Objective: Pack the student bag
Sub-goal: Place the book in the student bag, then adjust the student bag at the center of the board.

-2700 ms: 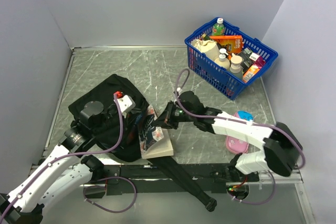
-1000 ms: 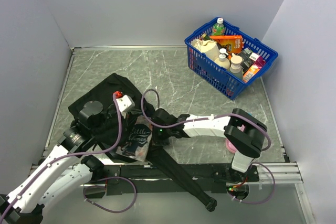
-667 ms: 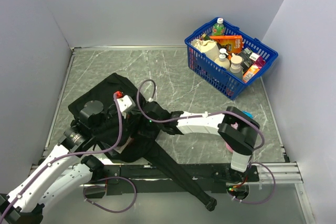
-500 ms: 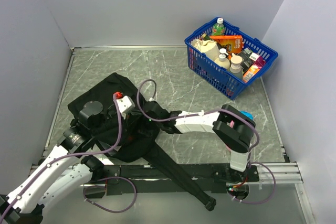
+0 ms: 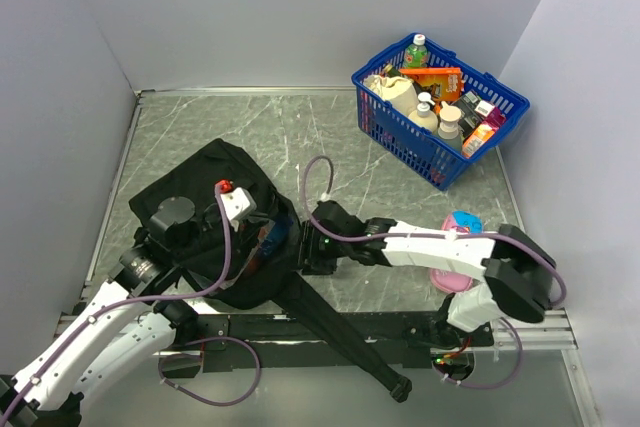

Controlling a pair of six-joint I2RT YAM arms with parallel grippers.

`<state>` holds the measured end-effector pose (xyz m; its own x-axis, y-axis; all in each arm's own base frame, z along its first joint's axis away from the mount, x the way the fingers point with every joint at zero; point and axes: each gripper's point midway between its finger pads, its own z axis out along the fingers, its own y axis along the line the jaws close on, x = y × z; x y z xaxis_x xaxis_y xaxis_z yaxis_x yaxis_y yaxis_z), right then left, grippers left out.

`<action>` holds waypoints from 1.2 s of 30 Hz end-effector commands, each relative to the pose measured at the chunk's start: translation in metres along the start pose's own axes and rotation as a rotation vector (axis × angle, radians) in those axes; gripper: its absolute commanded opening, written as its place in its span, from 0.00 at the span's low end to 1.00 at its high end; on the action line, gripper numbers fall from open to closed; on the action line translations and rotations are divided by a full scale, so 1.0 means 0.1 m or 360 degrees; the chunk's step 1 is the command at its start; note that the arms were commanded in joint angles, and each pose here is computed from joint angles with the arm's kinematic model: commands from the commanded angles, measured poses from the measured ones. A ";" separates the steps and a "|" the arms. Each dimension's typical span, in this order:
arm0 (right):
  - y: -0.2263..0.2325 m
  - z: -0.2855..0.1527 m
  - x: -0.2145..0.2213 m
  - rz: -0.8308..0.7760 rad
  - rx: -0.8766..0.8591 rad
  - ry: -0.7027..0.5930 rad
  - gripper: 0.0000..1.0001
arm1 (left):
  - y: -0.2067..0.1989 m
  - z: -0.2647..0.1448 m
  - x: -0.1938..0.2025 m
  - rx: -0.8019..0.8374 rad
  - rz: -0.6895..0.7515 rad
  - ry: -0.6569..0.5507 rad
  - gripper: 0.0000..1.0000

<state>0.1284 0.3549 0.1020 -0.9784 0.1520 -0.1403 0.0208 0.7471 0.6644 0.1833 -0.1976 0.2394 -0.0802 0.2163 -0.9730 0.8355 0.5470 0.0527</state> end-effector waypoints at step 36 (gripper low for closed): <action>0.24 0.69 -0.06 0.0015 -0.0073 0.0053 0.47 | -0.06 -0.05 -0.28 0.0049 0.0035 -0.0131 0.01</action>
<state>0.1484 0.4069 0.0638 -0.9807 0.1623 -0.1094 0.0380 0.7063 0.7069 0.1825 -0.1982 0.2371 -0.0883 0.2212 -0.9712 0.8389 0.5422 0.0472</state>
